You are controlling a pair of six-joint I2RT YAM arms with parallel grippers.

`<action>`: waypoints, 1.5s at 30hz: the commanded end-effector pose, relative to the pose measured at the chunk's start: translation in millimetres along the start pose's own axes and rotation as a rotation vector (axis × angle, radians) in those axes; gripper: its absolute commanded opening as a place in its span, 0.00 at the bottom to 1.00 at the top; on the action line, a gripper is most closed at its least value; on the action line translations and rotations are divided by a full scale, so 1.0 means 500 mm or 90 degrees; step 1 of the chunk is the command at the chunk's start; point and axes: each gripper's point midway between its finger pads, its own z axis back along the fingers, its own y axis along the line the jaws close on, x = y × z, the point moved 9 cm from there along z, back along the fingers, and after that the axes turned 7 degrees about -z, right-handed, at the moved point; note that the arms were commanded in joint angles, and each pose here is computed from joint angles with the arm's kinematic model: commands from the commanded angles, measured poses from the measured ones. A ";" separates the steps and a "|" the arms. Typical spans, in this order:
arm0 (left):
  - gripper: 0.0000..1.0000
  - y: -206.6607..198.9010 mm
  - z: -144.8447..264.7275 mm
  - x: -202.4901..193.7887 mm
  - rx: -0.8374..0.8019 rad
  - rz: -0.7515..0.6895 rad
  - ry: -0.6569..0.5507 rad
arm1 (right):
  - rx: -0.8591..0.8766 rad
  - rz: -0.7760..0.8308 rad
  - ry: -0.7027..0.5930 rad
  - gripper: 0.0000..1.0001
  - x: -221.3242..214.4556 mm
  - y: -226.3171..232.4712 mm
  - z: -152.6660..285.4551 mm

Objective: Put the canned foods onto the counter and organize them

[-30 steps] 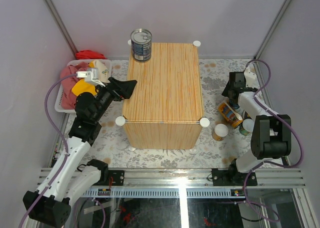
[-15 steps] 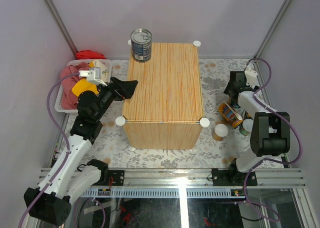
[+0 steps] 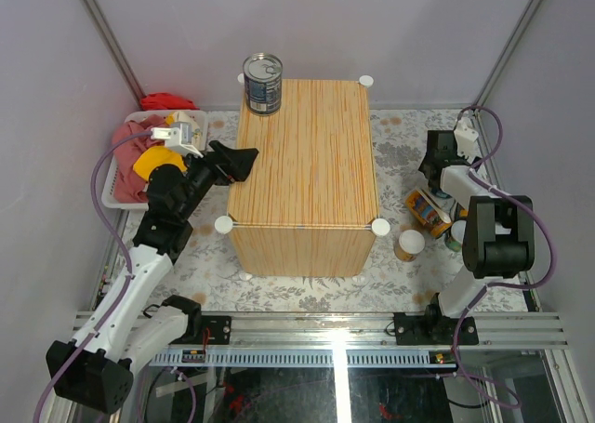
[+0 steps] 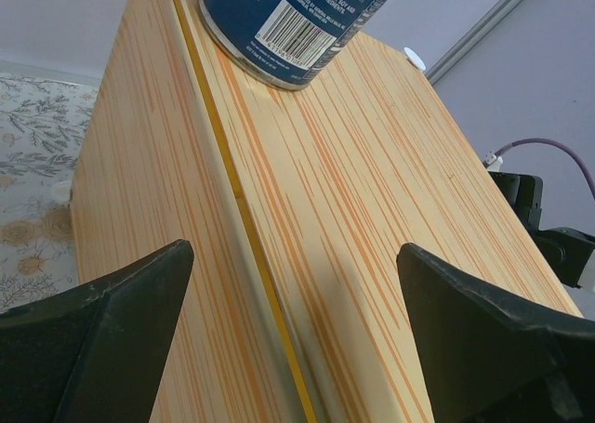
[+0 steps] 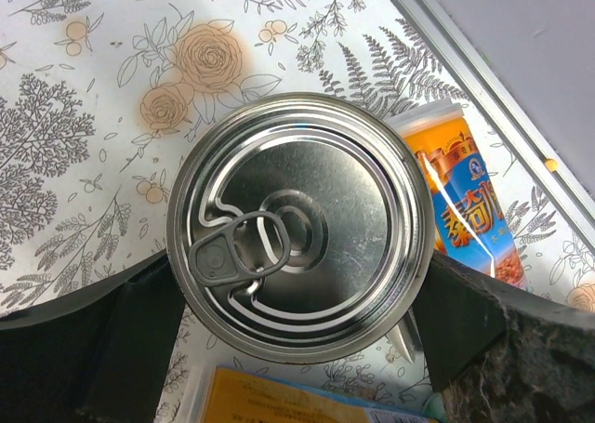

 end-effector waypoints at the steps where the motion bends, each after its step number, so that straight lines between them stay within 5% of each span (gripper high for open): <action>1: 0.91 -0.009 -0.005 0.034 -0.007 -0.024 -0.044 | -0.041 -0.013 -0.056 1.00 0.038 -0.004 -0.016; 4: 0.91 -0.008 -0.004 0.033 -0.006 -0.024 -0.044 | -0.025 -0.009 -0.068 0.89 0.046 0.000 -0.016; 10: 0.91 -0.008 -0.001 0.033 -0.005 -0.023 -0.049 | 0.019 -0.008 -0.083 0.31 0.059 0.002 0.001; 16: 0.91 -0.012 0.001 0.038 -0.010 -0.017 -0.055 | 0.081 -0.024 -0.109 0.01 0.090 -0.002 0.047; 29: 0.91 -0.026 0.012 0.052 -0.025 0.007 -0.070 | 0.224 -0.050 -0.176 0.00 0.205 0.008 0.196; 45: 0.91 -0.042 0.034 0.069 -0.029 0.026 -0.072 | 0.390 -0.060 -0.318 0.00 0.395 0.033 0.507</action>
